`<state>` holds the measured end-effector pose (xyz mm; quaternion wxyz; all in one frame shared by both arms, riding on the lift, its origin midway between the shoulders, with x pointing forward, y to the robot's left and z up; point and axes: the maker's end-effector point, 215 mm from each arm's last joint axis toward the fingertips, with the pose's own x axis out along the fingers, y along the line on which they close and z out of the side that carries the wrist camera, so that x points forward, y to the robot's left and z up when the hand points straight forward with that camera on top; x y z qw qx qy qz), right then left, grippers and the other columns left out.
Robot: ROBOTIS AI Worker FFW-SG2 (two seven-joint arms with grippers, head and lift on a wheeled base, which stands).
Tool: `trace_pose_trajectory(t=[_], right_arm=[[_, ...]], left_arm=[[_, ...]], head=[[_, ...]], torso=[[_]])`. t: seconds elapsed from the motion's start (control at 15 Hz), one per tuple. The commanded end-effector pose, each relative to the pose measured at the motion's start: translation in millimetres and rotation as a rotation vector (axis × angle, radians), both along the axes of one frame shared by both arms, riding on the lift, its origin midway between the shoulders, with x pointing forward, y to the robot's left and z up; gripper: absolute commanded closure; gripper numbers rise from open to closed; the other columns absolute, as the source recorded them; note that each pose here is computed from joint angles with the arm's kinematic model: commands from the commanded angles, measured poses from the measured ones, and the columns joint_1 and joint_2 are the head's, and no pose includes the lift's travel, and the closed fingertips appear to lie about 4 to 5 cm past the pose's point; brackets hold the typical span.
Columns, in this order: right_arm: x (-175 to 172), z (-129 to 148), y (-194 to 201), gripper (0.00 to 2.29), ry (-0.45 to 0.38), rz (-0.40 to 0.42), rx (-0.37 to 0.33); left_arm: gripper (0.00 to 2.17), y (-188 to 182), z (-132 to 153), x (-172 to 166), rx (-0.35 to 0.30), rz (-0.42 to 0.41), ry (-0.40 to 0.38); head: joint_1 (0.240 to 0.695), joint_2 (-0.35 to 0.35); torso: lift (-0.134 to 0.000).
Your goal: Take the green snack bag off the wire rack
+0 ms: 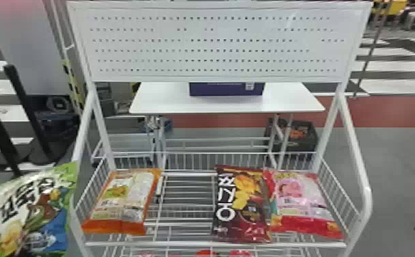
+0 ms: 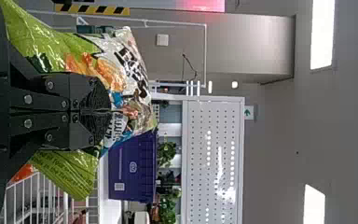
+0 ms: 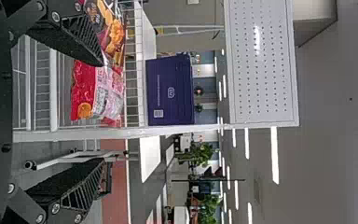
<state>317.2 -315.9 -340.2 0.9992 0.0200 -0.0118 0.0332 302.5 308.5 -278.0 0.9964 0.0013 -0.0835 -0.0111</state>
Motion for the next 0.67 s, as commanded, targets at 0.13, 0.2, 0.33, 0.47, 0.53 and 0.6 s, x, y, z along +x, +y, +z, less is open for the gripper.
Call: trace_pose_trajectory(t=[0.13, 0.2, 0.33, 0.47, 0.53, 0.6], right_arm=[[-0.3, 0.8, 0.7, 0.17, 0.0, 0.005, -0.003], [-0.1, 1.6, 1.0, 0.17, -0.002, 0.005, -0.003], [0.0, 1.7, 0.9, 0.17, -0.002, 0.006, -0.002], [0.4, 1.7, -0.1, 0.17, -0.002, 0.004, -0.004], [0.4, 1.7, -0.1, 0.17, -0.002, 0.004, -0.004], [0.9, 2.2, -0.1, 0.17, -0.004, 0.004, -0.004]], left_arm=[[1.7, -0.4, -0.5, 0.4, 0.0, -0.001, 0.003], [1.7, -0.2, -1.4, 0.5, 0.0, 0.001, 0.006], [1.7, -0.2, -2.4, 0.6, 0.0, 0.001, 0.009], [1.7, 2.4, -2.1, 1.5, -0.001, 0.006, 0.009], [1.7, 3.5, -1.9, 1.6, -0.002, 0.008, 0.009], [1.7, 5.6, -0.7, 2.2, -0.001, 0.013, 0.006]], head=[[0.499, 0.0], [0.499, 0.0], [0.499, 0.0], [0.499, 0.0], [0.499, 0.0], [0.499, 0.0]], torso=[[0.0], [0.0], [0.0], [0.0], [0.0], [0.0]])
